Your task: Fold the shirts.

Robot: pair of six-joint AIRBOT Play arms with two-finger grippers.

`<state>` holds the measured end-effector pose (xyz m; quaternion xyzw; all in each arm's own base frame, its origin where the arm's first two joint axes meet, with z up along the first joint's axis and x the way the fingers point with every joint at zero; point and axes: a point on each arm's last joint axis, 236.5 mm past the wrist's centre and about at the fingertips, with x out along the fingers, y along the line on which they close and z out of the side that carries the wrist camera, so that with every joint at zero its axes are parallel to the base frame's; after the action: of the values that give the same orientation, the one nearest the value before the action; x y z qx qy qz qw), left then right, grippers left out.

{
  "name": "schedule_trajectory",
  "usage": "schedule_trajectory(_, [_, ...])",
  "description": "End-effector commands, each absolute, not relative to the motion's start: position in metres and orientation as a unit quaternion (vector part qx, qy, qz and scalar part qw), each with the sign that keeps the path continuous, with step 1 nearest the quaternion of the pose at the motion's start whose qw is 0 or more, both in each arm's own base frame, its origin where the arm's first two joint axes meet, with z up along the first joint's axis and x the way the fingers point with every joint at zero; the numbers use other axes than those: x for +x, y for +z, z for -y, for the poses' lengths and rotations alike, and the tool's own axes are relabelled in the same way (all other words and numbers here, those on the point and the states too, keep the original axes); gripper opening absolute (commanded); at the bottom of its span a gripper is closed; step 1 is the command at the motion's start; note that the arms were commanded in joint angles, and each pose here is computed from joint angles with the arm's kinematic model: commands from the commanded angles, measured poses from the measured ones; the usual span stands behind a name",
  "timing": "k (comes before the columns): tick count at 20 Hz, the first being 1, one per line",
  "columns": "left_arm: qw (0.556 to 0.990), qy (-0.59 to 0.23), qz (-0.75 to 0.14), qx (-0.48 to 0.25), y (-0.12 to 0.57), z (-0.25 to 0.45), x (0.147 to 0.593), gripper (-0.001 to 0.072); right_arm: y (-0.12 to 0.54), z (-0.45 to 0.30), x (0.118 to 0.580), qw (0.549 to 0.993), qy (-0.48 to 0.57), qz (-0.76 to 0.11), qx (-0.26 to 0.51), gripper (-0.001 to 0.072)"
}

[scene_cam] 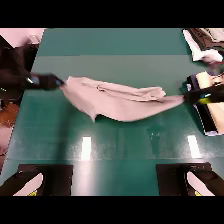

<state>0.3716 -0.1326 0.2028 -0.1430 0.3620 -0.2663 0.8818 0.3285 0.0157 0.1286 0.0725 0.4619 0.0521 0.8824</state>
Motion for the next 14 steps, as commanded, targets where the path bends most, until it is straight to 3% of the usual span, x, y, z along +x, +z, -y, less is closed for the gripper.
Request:
schedule_trajectory(1, [0.935,-0.280,-0.199,-0.089,0.360,0.130,0.350,0.0021,0.282,0.004,0.336,0.953,0.045,-0.232,0.192,0.0016])
schedule_trajectory(7, [0.962,-0.269,0.048,-0.019,0.556,0.121,0.245,0.0021,0.455,0.026,0.261,0.992,-0.021,-0.009,0.120,0.0016])
schedule_trajectory(11, [0.953,-0.267,0.140,-0.020,0.605,0.119,0.176,0.0021,0.512,0.006,0.215,0.995,-0.041,0.058,0.065,0.0016])
schedule_trajectory(14, [0.947,-0.268,0.178,-0.017,0.619,0.119,0.141,0.0020,0.530,-0.007,0.203,0.997,-0.036,0.060,0.038,0.0013])
